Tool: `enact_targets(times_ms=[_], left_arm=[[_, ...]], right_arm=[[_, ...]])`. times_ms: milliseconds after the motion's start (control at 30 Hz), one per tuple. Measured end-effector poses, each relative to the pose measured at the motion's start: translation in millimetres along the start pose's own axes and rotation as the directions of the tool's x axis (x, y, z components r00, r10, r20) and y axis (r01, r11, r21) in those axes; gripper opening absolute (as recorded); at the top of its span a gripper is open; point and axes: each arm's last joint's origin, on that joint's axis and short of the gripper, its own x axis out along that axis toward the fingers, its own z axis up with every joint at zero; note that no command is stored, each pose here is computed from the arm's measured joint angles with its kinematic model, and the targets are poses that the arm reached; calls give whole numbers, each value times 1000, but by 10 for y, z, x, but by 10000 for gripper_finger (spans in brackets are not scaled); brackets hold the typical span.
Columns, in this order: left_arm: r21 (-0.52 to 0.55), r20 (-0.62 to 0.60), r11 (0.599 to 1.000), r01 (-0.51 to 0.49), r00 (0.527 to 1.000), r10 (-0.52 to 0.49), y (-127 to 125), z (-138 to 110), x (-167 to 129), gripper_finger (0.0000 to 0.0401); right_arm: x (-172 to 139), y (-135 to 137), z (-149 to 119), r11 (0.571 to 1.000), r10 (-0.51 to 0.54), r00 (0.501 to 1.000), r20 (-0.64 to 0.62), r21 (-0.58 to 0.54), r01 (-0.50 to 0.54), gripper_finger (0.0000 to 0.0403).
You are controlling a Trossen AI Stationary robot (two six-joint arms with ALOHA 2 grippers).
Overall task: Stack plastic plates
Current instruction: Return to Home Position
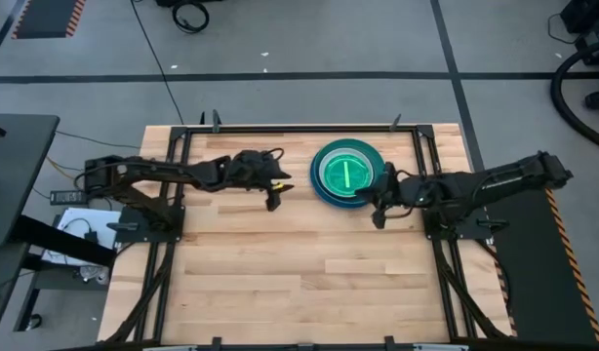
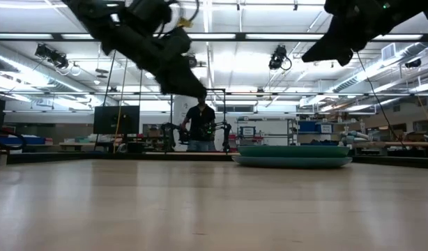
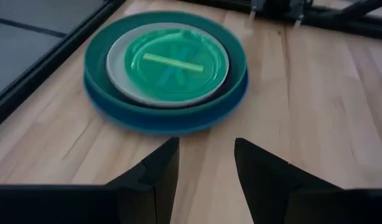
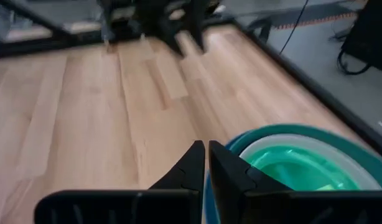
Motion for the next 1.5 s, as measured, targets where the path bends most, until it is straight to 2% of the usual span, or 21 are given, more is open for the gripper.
enact_targets(times_ms=[233, 300, 367, 400, 467, 667, 1200, 1500], left_arm=[[-13, 55, 999, -32, 998, 32, -87, -147, -283, 162], [-20, 32, 999, -36, 999, 37, -97, -259, -393, 162], [-31, 96, 999, -18, 995, 21, -124, -242, -484, 162], [-31, 76, 999, -20, 997, 22, -121, -321, -535, 162], [-42, 127, 999, 0, 992, 6, -147, -315, -625, 162], [-74, 181, 997, 5, 983, 9, -138, -483, -886, 162], [-129, 316, 990, 52, 949, -8, -80, -853, -1267, 162], [-139, 396, 989, 52, 918, 7, -40, -1030, -1407, 162]], right_arm=[[-221, -117, 26, 1000, -6, 995, 98, -2, 7, 31], [-276, -160, 0, 1000, -11, 992, 128, 11, 10, 31], [-338, -206, -11, 1000, -18, 987, 159, 26, 14, 31], [-354, -220, -22, 999, -17, 985, 170, 32, 12, 31], [-420, -250, -19, 999, -18, 979, 203, 42, 9, 31], [-565, -308, -12, 998, 1, 954, 298, 64, -21, 32], [-723, -379, -115, 991, 39, 934, 355, 106, -82, 30], [-696, -386, -143, 987, -5, 926, 378, 150, -56, 30]])
